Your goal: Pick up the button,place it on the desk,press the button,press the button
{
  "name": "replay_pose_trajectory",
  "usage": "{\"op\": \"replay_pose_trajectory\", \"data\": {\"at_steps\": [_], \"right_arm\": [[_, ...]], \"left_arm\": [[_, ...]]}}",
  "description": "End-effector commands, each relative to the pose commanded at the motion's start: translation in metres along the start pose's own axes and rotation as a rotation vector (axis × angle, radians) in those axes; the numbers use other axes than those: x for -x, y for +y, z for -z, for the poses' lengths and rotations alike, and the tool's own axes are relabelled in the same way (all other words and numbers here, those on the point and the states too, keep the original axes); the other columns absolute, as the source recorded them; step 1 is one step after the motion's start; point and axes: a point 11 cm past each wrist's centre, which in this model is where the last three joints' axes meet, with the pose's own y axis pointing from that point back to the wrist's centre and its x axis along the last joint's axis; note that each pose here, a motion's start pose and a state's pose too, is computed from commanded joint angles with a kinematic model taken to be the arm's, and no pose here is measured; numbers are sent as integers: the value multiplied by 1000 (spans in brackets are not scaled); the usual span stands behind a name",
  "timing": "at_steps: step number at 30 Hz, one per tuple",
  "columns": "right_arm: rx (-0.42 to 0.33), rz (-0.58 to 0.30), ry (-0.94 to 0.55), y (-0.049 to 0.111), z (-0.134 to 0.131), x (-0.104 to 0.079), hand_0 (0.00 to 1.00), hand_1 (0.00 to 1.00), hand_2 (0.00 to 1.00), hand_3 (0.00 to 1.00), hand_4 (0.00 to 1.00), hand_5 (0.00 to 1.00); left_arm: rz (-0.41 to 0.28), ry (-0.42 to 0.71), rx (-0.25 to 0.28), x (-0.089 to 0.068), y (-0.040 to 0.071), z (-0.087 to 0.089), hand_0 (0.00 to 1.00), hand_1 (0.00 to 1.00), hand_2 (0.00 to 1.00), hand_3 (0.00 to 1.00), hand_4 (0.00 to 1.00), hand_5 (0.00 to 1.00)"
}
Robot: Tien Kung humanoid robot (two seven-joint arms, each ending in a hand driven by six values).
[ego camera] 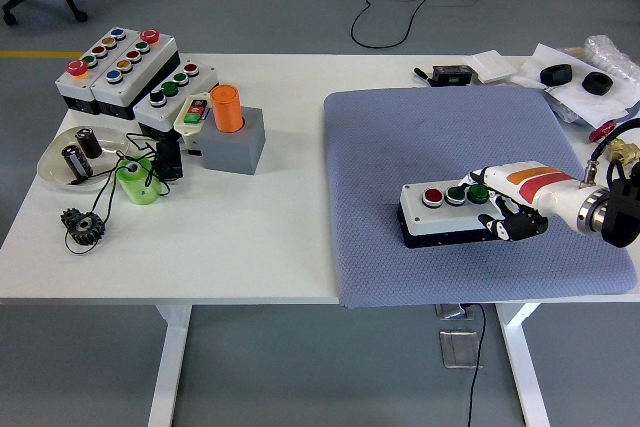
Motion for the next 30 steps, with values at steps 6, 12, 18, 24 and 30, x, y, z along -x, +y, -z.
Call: {"op": "replay_pose_trajectory", "data": {"at_steps": [6,12,18,24,30], "right_arm": [[-30,-8,1,-1,11,-1,252,2,137,756,601,2],[-33,10,3,-6,15,6,252,2,137,751,601,2],[-35,34,3,-10,17,14,253,2,138,748,599,2],[-17,60,-4,-16,12,23,255,2,139,747,593,2],[-4,83,6,-17,8,28,256,2,139,746,588,2]], "left_arm": [[-1,-3,-1,0,0,0,598,540,504,450,263,972],[-1,-3,-3,0,0,1,597,539,504,449,264,973],[0,-7,-6,0,0,3,598,537,503,450,265,973],[0,-13,-9,1,0,5,598,538,503,449,265,971],[0,-12,-9,0,0,5,598,538,503,448,265,972]]}}
